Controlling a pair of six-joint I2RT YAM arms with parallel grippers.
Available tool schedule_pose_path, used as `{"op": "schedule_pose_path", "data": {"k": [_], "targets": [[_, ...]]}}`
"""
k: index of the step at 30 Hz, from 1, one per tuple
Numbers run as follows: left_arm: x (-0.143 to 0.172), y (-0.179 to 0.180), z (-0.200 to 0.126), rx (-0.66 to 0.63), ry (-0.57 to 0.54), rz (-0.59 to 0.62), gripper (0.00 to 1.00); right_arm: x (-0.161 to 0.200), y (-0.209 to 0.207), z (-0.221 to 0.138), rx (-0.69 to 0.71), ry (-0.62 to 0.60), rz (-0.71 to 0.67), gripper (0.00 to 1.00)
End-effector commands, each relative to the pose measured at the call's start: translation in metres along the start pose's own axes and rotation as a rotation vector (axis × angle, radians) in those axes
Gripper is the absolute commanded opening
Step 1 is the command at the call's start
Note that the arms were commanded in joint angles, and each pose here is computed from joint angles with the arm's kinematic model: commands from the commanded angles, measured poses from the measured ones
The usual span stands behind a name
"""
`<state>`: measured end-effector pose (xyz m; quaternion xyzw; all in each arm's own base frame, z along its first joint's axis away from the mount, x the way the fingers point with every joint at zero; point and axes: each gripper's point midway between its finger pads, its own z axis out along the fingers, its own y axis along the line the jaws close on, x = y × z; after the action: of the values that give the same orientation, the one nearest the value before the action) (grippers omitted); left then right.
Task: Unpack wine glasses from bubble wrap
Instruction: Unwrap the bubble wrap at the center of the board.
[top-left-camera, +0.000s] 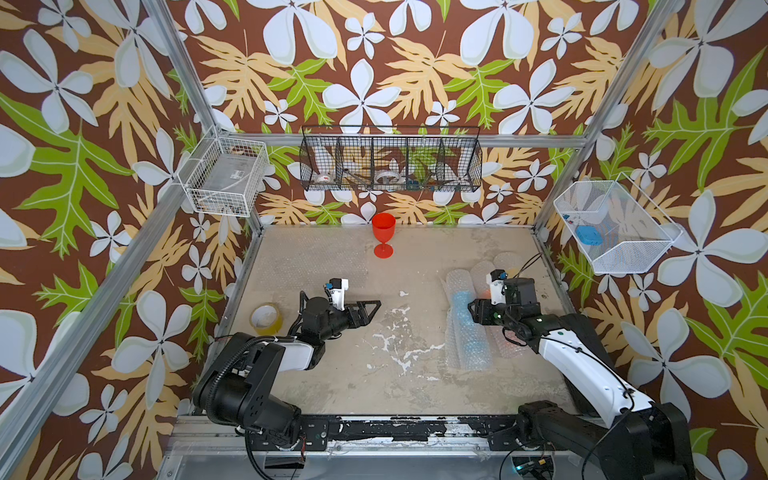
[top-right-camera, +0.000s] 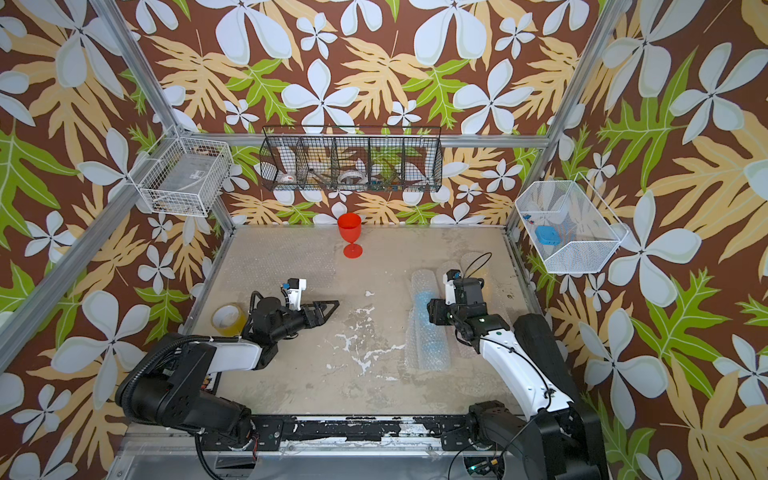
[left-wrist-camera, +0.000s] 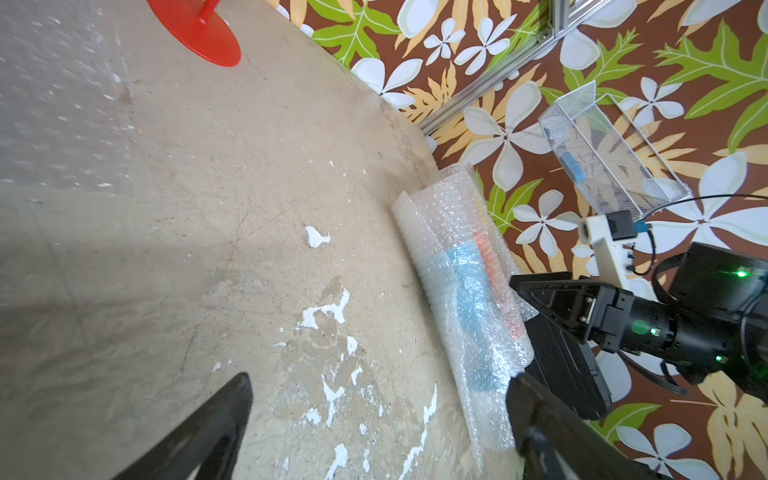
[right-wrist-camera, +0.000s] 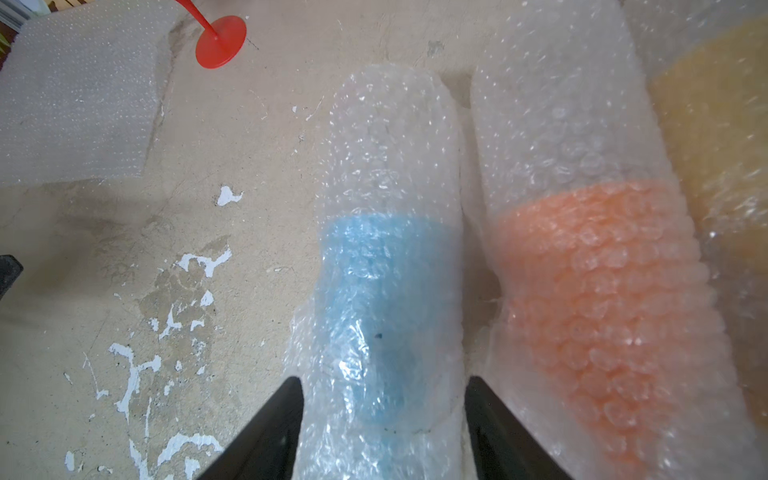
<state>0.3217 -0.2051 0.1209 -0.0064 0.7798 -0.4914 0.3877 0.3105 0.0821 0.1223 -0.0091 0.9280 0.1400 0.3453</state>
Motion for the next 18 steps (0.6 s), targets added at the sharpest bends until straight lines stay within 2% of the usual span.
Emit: {"op": "schedule_pose_path", "data": {"k": [1, 10, 12, 18], "targets": [[-0.002, -0.026, 0.004, 0.132, 0.001, 0.008, 0.97, -0.002, 0.003, 0.002, -0.018, -0.019, 0.016, 0.7], [0.012, -0.032, 0.009, 0.279, 0.029, -0.093, 0.94, 0.003, 0.0, 0.01, -0.011, 0.009, 0.018, 0.72], [0.014, -0.031, 0.009, 0.299, 0.027, -0.128, 0.95, 0.003, 0.0, 0.013, -0.01, 0.018, 0.017, 0.73], [0.022, -0.019, 0.011, 0.259, 0.037, -0.165, 0.95, 0.005, 0.002, 0.024, -0.018, 0.039, 0.017, 0.73]]}}
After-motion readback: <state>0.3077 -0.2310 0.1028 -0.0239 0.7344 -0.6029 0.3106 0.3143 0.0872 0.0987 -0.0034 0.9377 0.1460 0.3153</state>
